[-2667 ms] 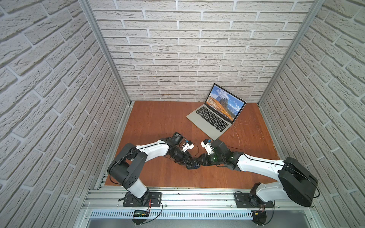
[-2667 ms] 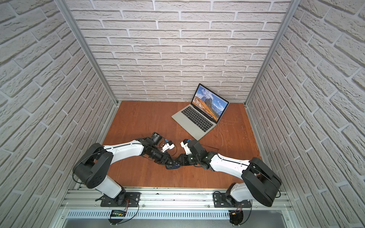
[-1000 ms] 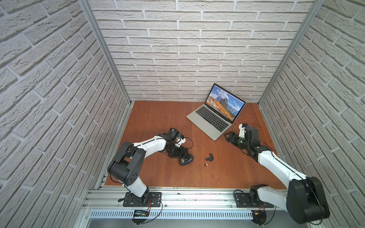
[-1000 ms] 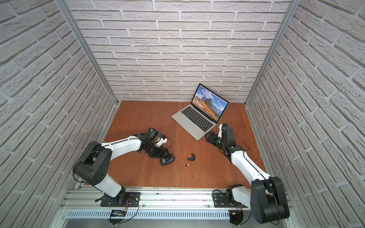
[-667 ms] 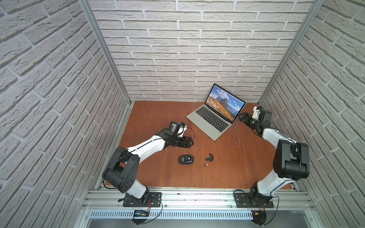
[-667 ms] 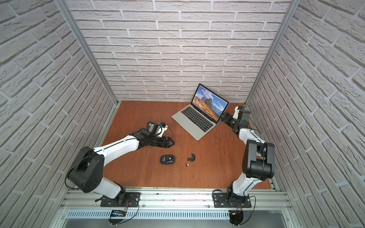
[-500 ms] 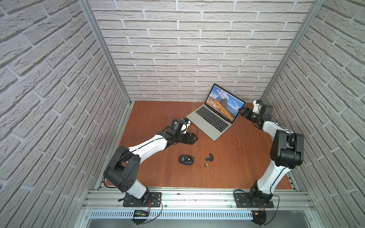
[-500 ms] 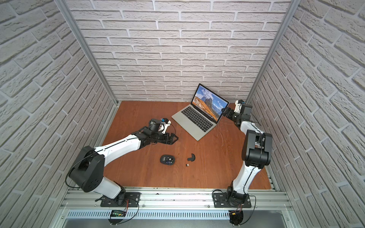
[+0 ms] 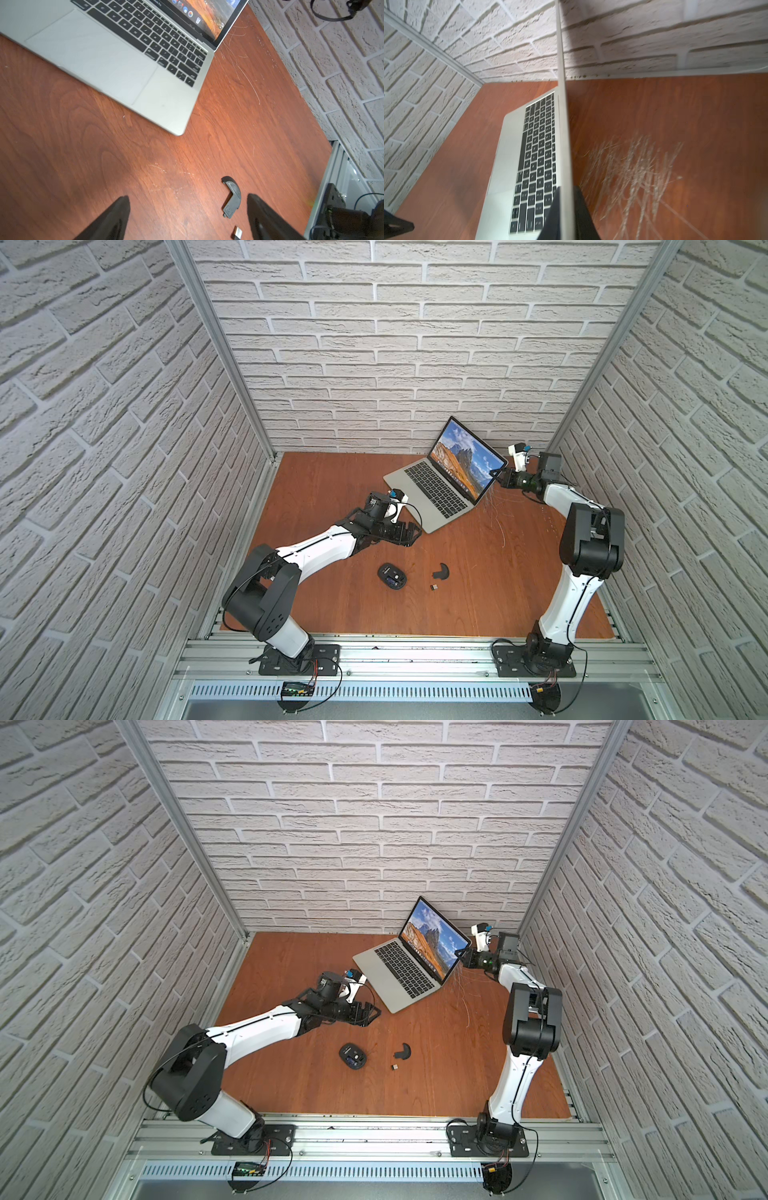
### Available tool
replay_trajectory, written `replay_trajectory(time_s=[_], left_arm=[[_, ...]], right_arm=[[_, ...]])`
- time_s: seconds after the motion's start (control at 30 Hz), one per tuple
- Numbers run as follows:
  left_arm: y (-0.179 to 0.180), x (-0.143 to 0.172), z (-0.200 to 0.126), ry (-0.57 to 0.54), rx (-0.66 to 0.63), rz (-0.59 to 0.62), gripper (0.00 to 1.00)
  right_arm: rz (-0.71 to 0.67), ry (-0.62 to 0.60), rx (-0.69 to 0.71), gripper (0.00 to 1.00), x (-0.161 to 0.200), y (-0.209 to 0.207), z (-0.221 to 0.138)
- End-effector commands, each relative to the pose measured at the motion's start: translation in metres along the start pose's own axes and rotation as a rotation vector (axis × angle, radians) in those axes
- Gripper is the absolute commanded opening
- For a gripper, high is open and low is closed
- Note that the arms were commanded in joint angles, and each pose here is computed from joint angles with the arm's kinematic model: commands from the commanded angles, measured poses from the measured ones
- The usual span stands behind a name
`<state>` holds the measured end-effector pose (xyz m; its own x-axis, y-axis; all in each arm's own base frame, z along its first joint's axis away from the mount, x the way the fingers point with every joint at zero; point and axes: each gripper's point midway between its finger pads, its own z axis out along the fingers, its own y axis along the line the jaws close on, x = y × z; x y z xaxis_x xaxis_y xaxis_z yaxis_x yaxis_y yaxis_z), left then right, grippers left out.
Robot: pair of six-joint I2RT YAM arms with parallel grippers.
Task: Insert the wireless mouse receiver into the laptop
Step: Move the laptop to the center of the board, then adjust the USB plug at the center of the board.
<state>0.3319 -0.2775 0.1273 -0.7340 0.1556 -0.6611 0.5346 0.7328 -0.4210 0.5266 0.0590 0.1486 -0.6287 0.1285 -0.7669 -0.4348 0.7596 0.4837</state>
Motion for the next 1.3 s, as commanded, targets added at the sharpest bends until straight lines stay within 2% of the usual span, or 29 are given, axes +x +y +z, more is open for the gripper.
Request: replay_trajectory(time_s=[0.0, 0.17, 0.27, 0.37, 0.53, 0.6, 0.7, 0.77, 0.8, 0.9, 1.0, 1.13, 1.27], left_arm=[[-0.002, -0.009, -0.011, -0.053, 0.01, 0.049, 0.91], [0.009, -0.009, -0.01, -0.052, -0.013, 0.033, 0.92], [0.019, -0.009, -0.007, -0.048, -0.032, 0.012, 0.91], [0.027, -0.009, -0.005, -0.048, -0.041, -0.008, 0.92], [0.046, 0.001, 0.0, -0.023, -0.08, -0.059, 0.92], [0.055, 0.008, 0.002, -0.012, -0.094, -0.095, 0.92], [0.065, 0.014, 0.005, -0.013, -0.084, -0.148, 0.9], [0.066, 0.015, 0.007, -0.018, -0.073, -0.162, 0.89], [0.066, 0.017, 0.007, -0.017, -0.068, -0.165, 0.88], [0.066, 0.022, 0.008, -0.016, -0.06, -0.172, 0.85], [0.069, 0.028, 0.01, -0.008, -0.061, -0.18, 0.84], [0.068, 0.036, 0.016, 0.002, -0.017, -0.21, 0.81], [0.068, 0.043, 0.02, 0.015, 0.001, -0.22, 0.78]], right_arm=[[-0.103, -0.004, -0.105, 0.04, 0.005, 0.075, 0.007], [-0.154, 0.01, -0.089, 0.04, 0.033, 0.128, 0.018], [-0.165, -0.011, -0.142, 0.04, 0.048, 0.161, 0.024], [-0.173, 0.037, -0.202, 0.04, 0.072, 0.186, 0.032], [-0.159, 0.101, -0.217, 0.04, 0.101, 0.206, 0.04], [-0.133, 0.118, -0.153, 0.11, 0.105, 0.201, 0.041], [-0.045, 0.142, -0.015, 0.42, 0.102, 0.186, 0.035], [0.028, 0.152, 0.069, 0.6, 0.099, 0.179, 0.022], [0.074, 0.172, 0.11, 0.65, 0.104, 0.175, 0.015], [0.242, 0.224, 0.278, 0.65, 0.122, 0.163, -0.018], [0.412, 0.288, 0.354, 0.65, 0.166, 0.175, -0.052], [0.568, 0.382, 0.361, 0.67, 0.233, 0.2, -0.075], [0.63, 0.422, 0.321, 0.67, 0.275, 0.231, -0.076]])
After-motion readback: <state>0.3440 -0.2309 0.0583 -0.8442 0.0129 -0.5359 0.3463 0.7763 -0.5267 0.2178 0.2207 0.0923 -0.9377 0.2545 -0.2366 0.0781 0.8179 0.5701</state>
